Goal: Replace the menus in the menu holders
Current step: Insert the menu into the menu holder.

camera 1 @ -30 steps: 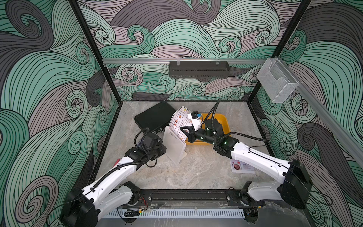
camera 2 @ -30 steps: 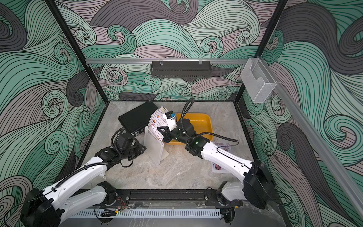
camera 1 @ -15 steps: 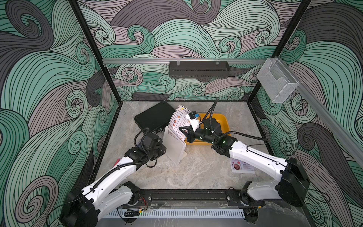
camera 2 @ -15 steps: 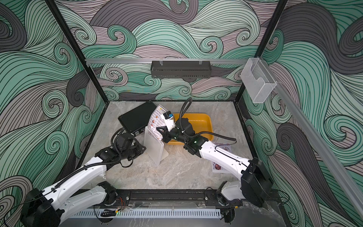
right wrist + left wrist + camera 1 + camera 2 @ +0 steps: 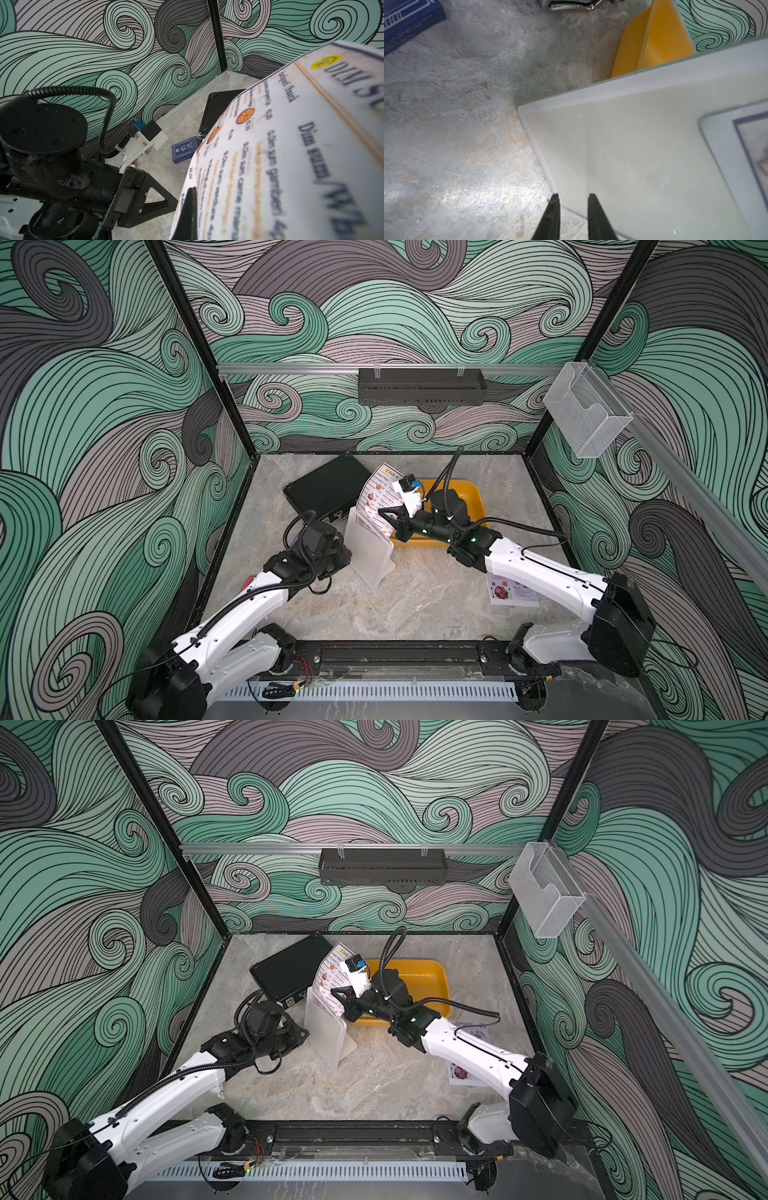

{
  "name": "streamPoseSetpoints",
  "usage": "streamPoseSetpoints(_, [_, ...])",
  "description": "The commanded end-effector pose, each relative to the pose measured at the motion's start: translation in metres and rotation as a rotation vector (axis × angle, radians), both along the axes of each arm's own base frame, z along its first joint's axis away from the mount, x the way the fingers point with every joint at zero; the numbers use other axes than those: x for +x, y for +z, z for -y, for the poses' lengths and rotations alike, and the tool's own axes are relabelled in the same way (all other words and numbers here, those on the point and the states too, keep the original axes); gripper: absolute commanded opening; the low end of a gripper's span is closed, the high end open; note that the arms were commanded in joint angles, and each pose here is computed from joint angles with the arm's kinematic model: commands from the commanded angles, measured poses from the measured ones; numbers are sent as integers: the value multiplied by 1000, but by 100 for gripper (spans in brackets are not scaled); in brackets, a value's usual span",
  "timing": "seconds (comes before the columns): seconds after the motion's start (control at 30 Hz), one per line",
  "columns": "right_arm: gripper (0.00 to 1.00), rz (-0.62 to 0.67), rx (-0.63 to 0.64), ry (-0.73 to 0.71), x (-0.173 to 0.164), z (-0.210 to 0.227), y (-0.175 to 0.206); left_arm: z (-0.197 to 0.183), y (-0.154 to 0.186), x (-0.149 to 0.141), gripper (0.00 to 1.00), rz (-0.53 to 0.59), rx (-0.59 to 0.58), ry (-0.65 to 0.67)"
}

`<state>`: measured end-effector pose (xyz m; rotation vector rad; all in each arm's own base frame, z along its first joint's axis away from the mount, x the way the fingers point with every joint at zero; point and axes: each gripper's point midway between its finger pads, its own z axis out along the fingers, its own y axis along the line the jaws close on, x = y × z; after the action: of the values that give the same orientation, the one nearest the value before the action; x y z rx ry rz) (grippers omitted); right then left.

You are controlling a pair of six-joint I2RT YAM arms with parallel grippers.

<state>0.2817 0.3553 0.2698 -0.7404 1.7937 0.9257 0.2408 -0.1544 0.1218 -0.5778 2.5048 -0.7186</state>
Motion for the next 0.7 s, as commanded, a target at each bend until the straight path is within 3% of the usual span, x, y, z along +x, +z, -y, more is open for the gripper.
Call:
streamPoseSetpoints(0.0, [0,38,23,0,5,-2,13,-1,13,3,24,32,11,-1])
streamPoseSetpoints(0.43, [0,57,25,-11,10,0,16,2,12,7,24,27,11,-7])
streamPoseSetpoints(0.67, [0,-1,65,21,1,-8,4,2,12,8,24,28,15,-5])
